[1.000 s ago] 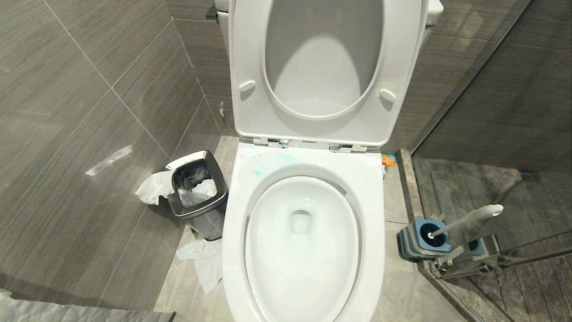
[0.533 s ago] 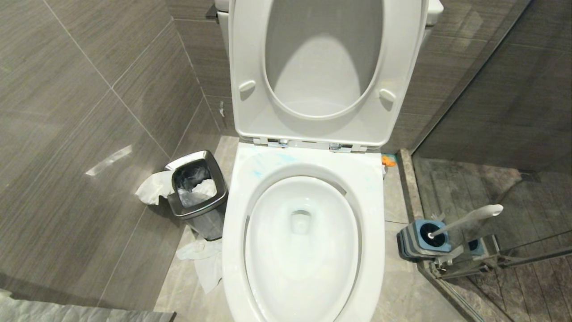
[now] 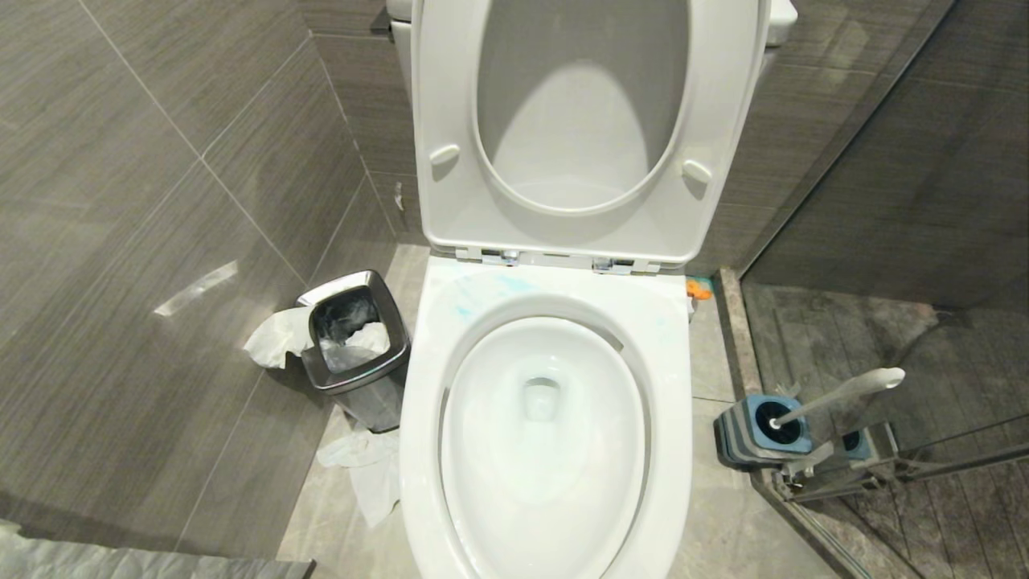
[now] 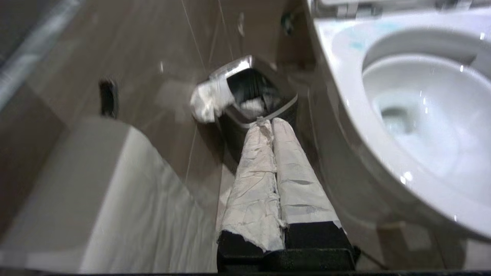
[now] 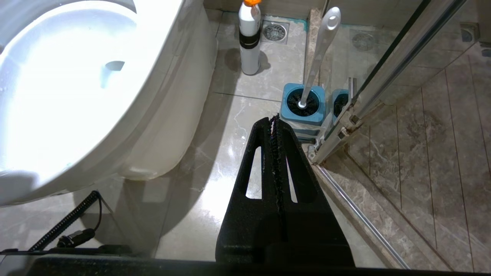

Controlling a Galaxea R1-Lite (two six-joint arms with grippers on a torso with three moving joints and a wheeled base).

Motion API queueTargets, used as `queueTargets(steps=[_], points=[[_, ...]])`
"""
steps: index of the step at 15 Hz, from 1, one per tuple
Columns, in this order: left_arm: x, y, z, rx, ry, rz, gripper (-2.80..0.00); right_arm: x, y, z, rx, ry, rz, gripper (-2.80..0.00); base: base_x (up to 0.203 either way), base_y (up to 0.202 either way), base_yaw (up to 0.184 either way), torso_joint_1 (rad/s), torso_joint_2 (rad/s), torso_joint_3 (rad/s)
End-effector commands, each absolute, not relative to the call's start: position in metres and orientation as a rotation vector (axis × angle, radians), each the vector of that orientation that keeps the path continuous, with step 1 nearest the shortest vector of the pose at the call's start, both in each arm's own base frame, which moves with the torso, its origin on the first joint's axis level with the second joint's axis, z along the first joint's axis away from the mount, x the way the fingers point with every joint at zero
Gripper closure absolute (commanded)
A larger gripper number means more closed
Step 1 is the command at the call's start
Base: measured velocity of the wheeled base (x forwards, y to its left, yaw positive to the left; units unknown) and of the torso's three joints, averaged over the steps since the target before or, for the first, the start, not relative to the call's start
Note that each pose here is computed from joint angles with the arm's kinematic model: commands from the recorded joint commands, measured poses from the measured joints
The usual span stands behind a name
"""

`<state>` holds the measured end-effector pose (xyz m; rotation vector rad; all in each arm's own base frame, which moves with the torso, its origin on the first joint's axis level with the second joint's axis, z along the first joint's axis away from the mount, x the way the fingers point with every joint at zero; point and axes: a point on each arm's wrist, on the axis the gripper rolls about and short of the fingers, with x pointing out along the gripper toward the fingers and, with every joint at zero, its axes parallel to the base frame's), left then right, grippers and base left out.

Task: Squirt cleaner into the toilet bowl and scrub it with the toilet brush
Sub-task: Pour in the cleaning agent

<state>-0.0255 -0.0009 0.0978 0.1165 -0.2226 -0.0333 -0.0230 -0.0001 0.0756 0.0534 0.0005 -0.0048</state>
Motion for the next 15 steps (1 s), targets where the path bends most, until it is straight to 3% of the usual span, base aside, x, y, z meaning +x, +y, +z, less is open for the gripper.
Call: queueTargets(steps=[1,6,15], points=[[-0.023,-0.001,0.087,0.131,-0.123,-0.044,0.0,-0.023,0.0,0.076,0.054,0.001,-0.005,0.0,0.0,0.0,0.0,0.0,0.0,0.0],[-0.023,-0.001,0.073,0.111,0.019,-0.054,0.0,-0.023,0.0,0.076,0.054,0.001,-0.004,0.0,0.0,0.0,0.0,0.0,0.0,0.0],[-0.023,-0.001,0.074,0.089,0.018,-0.051,0.0,-0.023,0.0,0.076,0.054,0.001,-0.005,0.0,0.0,0.0,0.0,0.0,0.0,0.0]])
